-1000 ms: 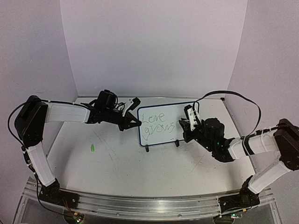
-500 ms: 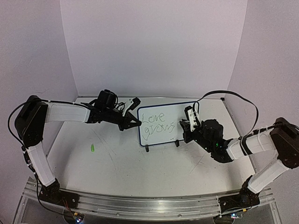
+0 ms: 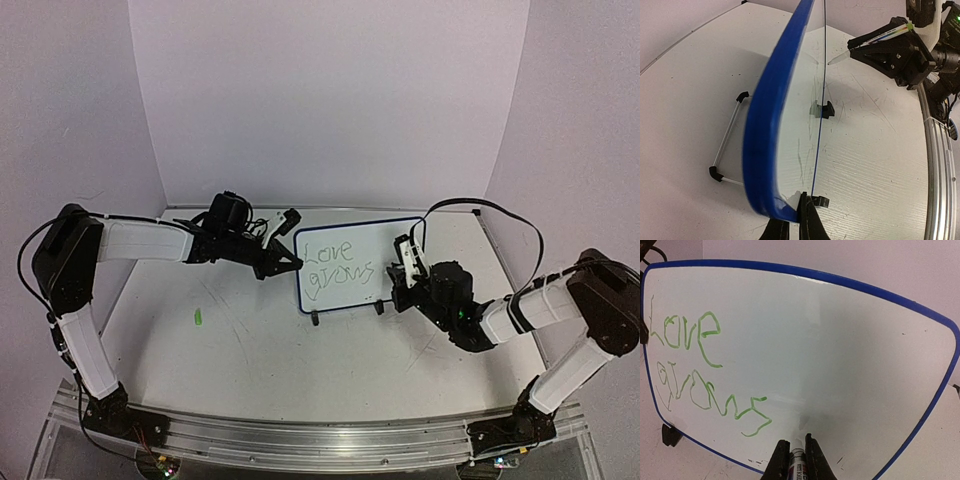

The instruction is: Write a sentence on the whiteboard

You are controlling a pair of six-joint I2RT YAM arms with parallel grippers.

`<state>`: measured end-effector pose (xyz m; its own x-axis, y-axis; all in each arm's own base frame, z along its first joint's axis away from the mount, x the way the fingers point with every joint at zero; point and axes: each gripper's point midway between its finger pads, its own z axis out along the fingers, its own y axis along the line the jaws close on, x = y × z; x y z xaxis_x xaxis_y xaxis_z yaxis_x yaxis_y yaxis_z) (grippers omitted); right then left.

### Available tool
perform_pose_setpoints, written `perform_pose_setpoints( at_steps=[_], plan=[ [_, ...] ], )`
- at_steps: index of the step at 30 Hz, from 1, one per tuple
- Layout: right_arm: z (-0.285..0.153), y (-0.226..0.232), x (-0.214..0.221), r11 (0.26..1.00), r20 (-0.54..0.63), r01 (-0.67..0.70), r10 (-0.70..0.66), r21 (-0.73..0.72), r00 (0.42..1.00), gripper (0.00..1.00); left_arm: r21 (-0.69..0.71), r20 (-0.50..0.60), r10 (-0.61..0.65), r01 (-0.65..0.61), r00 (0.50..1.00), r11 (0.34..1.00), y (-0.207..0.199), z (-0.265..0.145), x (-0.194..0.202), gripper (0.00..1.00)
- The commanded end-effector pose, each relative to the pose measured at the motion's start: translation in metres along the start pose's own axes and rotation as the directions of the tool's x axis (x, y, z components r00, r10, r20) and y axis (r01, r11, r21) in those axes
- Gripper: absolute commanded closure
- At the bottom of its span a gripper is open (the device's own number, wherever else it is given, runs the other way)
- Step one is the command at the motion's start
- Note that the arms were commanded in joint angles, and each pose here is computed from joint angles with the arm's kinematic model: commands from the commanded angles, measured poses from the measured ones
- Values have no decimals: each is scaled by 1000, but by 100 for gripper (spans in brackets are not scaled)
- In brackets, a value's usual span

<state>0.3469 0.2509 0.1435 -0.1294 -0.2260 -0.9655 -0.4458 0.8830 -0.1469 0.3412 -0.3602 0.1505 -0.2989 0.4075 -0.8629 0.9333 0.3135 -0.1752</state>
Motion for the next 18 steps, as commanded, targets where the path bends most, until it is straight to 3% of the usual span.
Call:
perform_pose_setpoints(
  at_steps=[1, 18],
  plan=[
    [6, -9, -24, 999, 67, -23, 20, 48, 998, 100, -174, -179, -41, 10, 983, 985, 44, 2, 57, 100],
    [17, -3, -28, 999, 85, -5, 2, 35, 996, 100, -178, -191, -46, 12, 980, 984, 45, 3, 62, 100]
  ],
)
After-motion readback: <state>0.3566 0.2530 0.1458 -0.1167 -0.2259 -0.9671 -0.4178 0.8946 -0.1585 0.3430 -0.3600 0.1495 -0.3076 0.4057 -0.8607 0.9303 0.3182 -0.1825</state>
